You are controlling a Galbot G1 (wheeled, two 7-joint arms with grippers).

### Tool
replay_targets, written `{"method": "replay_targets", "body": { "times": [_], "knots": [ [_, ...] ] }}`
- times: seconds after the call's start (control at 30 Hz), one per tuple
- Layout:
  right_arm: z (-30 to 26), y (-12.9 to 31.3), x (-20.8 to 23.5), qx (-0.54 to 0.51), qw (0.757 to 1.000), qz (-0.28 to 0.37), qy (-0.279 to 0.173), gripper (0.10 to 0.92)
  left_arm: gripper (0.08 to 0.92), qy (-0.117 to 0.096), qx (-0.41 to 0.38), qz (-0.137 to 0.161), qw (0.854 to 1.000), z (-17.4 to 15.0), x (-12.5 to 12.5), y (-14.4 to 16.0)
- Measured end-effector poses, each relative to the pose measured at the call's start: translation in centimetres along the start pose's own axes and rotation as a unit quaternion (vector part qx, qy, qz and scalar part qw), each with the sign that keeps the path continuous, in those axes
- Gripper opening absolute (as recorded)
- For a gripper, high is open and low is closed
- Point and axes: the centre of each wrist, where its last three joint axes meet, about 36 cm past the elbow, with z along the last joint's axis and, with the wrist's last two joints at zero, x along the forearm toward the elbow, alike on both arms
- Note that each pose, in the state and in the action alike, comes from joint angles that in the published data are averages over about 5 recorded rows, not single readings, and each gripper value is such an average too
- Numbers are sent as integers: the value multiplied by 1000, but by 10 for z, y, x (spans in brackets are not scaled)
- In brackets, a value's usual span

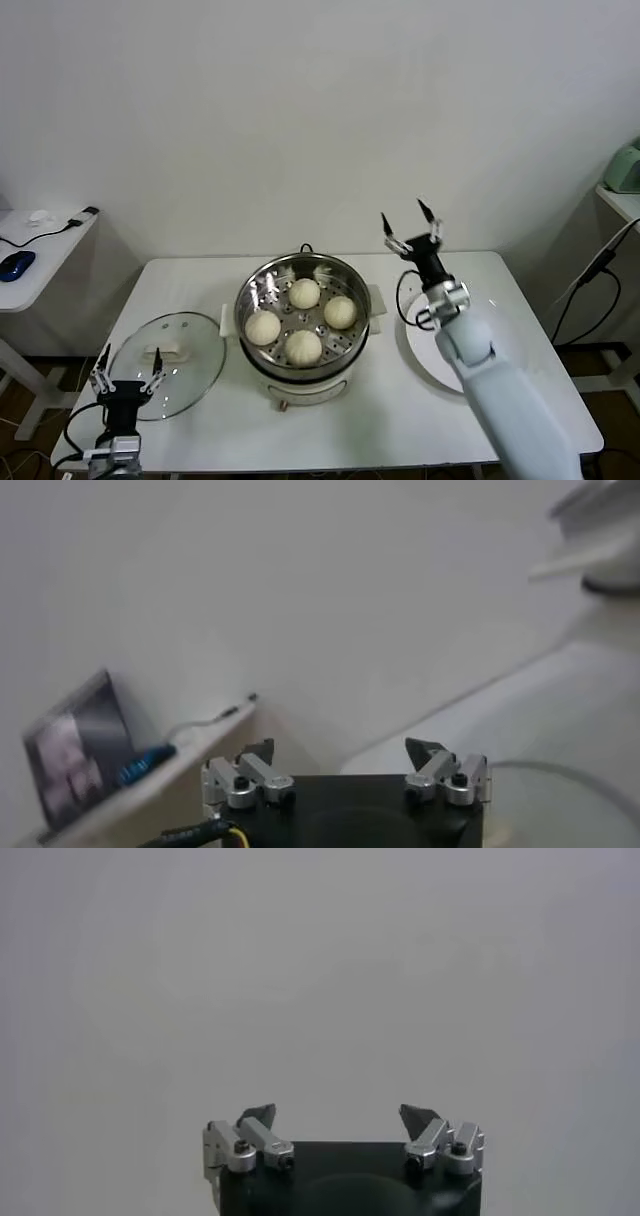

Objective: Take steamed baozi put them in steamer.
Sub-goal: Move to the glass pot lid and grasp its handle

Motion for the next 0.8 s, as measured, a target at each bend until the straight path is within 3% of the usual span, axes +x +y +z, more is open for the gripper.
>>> {"method": "replay_targets", "body": {
  "times": [0.17, 0.37, 0.6, 0.8],
  "knots": [
    [23, 13, 69, -26, 998, 51, 20, 823, 823, -25, -124, -7, 992, 21, -3, 0],
    [33, 23, 131, -38, 994, 89, 41, 823, 823, -57, -241, 6, 969, 44, 3, -6],
    [36, 32, 177, -43, 991, 114, 57, 823, 823, -87, -334, 21, 938, 58, 1, -12],
    [36, 39, 202, -45, 989, 125, 67, 823, 823, -95, -381, 29, 919, 64, -8, -13]
  ]
}}
